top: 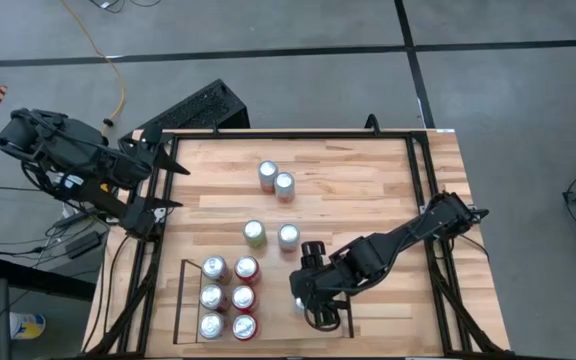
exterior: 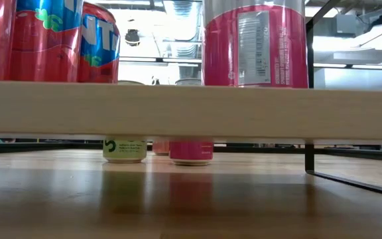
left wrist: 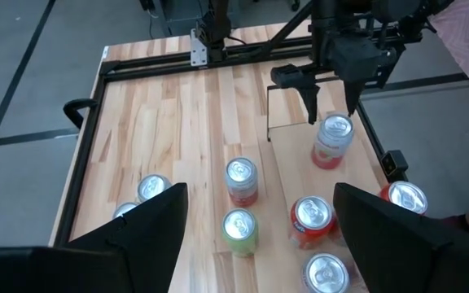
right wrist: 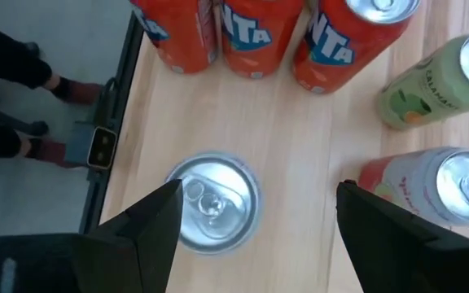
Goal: Place canned beverage on shelf
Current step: Put the white soda can on the shelf
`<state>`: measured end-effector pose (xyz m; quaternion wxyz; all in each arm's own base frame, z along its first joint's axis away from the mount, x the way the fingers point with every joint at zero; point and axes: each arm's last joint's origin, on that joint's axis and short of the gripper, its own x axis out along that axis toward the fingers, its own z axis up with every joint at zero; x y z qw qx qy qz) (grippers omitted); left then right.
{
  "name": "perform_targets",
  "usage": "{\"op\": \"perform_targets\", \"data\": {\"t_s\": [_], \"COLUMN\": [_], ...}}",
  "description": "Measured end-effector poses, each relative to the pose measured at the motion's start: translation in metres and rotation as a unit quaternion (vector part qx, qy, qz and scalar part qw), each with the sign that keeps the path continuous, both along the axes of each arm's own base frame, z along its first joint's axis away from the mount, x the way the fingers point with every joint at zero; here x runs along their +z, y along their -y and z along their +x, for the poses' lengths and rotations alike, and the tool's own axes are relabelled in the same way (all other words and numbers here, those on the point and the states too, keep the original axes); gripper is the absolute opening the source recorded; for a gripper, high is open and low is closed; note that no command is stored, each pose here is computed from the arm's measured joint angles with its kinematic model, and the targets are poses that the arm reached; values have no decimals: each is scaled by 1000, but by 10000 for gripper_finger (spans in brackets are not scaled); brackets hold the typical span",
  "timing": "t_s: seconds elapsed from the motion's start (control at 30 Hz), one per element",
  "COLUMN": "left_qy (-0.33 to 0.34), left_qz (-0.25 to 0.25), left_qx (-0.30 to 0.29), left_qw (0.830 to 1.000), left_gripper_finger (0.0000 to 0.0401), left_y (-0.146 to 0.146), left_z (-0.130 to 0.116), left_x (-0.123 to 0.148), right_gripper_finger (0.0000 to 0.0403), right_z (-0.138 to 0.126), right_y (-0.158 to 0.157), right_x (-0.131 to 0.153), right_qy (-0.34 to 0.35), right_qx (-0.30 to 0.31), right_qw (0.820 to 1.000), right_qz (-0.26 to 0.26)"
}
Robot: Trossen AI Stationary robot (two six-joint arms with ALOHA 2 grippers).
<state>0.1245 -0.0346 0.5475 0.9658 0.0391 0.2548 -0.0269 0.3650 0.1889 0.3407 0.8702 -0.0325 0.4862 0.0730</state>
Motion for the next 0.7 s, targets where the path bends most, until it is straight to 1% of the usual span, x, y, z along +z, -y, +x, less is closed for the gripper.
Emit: {"op": "perform_targets", "data": {"t_s": [0.13,0.2,0.27,0.37,0.43,0.53,0.6,0.7], "left_qy": [-4,-6,-13,-23,-26,-35,-47,-70], "left_qz": [-4,-13,-24,-39,-51,-56,-49,-34], "left_qx": [3,8,17,35,44,47,46,38], "left_qw": [1000,1000,999,998,997,997,997,996], "left_gripper_finger": [293,293,293,293,293,293,293,293], "left_y": [1,2,4,6,6,8,10,15], "left_z": [4,5,11,18,20,24,31,44], "left_x": [-1,-1,-3,-5,-6,-8,-11,-19], "right_gripper_finger": [298,298,298,298,298,298,298,298], "right_z": [0,0,-1,0,-2,-10,-17,-33], "right_y": [3,3,3,6,3,-7,-13,-18], "right_x": [4,12,21,27,27,25,22,21], "right_qy": [8,19,23,11,-6,-29,-58,-121], "right_qx": [16,6,-34,-131,-159,-182,-197,-234], "right_qw": [1000,1000,998,982,974,967,962,945], "right_qz": [-8,8,53,133,164,177,181,191]}}
